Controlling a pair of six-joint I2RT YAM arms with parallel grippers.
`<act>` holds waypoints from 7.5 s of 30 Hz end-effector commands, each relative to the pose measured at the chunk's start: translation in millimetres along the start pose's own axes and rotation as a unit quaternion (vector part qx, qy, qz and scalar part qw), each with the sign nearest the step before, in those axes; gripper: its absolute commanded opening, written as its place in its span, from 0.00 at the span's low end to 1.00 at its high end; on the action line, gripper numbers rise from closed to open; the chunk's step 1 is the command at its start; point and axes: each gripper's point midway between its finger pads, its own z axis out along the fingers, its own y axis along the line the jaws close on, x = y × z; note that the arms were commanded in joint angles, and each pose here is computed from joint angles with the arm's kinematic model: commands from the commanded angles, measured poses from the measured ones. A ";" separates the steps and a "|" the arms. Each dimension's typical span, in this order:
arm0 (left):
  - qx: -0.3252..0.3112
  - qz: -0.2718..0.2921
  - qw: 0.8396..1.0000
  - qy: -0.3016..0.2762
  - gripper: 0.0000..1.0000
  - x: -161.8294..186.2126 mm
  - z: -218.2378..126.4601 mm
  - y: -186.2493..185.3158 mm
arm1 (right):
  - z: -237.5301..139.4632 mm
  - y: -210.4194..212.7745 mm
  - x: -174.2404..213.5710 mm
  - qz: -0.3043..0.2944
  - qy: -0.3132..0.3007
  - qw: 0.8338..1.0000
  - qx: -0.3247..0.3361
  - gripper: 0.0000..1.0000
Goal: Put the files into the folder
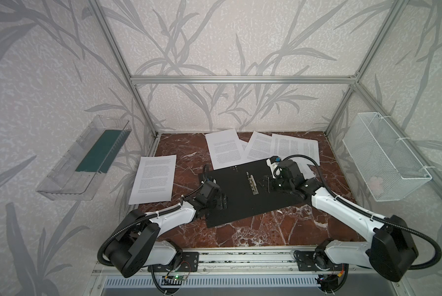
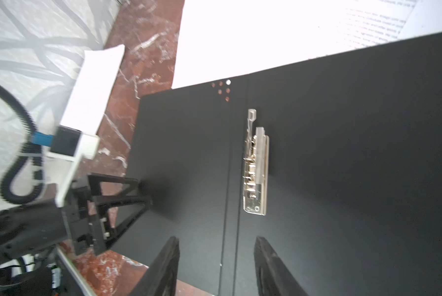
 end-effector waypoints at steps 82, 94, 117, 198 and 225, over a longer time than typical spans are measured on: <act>-0.211 -0.371 0.891 -0.152 0.94 -145.9 -57.6 254.0 | 78.4 104.0 41.4 -0.102 0.046 0.985 -0.133 0.99; -0.073 -0.429 0.897 -0.073 0.90 -127.9 0.3 239.1 | 69.7 104.6 39.0 -0.120 0.038 0.982 -0.138 1.00; -0.103 -0.324 0.930 -0.138 0.89 -126.6 -48.1 171.2 | 69.5 75.3 41.4 -0.122 0.037 0.987 -0.097 1.00; -0.005 -0.411 0.911 -0.017 0.86 -119.0 58.7 186.1 | 323.3 138.8 -116.8 0.019 0.016 0.980 -0.198 0.87; -0.010 -0.401 0.916 -0.012 0.86 -123.9 61.3 185.1 | 313.4 101.2 -151.8 0.000 -0.029 0.985 -0.173 0.87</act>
